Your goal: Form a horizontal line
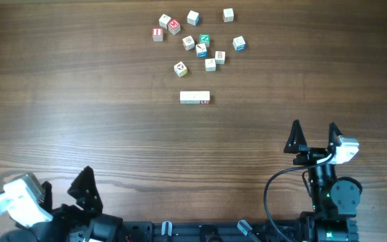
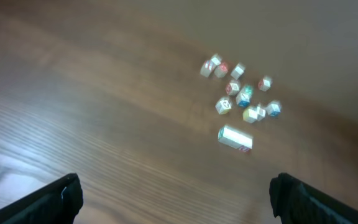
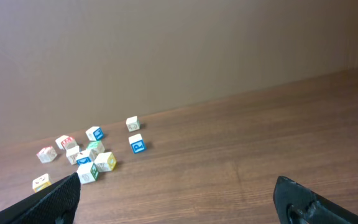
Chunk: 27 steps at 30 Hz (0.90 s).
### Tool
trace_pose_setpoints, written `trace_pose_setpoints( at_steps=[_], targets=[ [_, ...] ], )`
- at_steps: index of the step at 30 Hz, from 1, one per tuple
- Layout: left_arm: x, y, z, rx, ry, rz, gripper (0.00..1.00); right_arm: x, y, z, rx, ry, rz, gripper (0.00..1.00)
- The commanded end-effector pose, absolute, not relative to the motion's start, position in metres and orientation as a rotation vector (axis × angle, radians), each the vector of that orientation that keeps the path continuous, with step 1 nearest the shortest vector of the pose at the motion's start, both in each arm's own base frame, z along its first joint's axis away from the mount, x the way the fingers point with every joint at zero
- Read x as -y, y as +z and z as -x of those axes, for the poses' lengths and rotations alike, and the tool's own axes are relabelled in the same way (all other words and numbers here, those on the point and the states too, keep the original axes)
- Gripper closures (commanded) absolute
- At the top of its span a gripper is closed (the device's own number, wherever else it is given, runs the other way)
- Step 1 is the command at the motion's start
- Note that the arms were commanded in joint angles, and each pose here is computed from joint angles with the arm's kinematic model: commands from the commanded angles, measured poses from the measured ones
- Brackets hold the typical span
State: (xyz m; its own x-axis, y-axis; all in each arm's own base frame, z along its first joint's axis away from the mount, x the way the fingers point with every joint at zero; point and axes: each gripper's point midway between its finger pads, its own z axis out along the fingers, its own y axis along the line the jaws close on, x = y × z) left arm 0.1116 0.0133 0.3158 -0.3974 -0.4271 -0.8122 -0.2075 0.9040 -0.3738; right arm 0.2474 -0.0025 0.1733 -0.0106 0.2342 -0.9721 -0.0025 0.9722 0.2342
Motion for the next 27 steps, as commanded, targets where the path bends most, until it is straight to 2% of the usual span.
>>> trace_pose_setpoints(
  at_steps=[1, 9, 12, 17, 27],
  targets=[
    [0.000, 0.284, -0.127, -1.901, -0.257, 0.293, 0.00, 0.002, 0.176, -0.247, -1.561, 0.183, -0.162, 0.00],
    [0.005, 0.222, -0.213, -1.674, -0.191, 0.193, 0.00, 0.002, 0.176, -0.247, -1.561, 0.183, -0.162, 0.00],
    [0.006, 0.198, -0.231, -1.649, -0.183, 0.179, 0.00, 0.002, 0.176, -0.247, -1.561, 0.183, -0.161, 0.00],
    [0.008, 0.155, -0.243, -1.677, -0.179, 0.172, 0.00, 0.002, 0.176, -0.247, -1.561, 0.183, -0.162, 0.00],
    [0.006, 0.164, -0.246, -1.613, -0.143, 0.132, 0.00, 0.002, 0.176, -0.247, -1.561, 0.183, -0.161, 0.00]
  ],
)
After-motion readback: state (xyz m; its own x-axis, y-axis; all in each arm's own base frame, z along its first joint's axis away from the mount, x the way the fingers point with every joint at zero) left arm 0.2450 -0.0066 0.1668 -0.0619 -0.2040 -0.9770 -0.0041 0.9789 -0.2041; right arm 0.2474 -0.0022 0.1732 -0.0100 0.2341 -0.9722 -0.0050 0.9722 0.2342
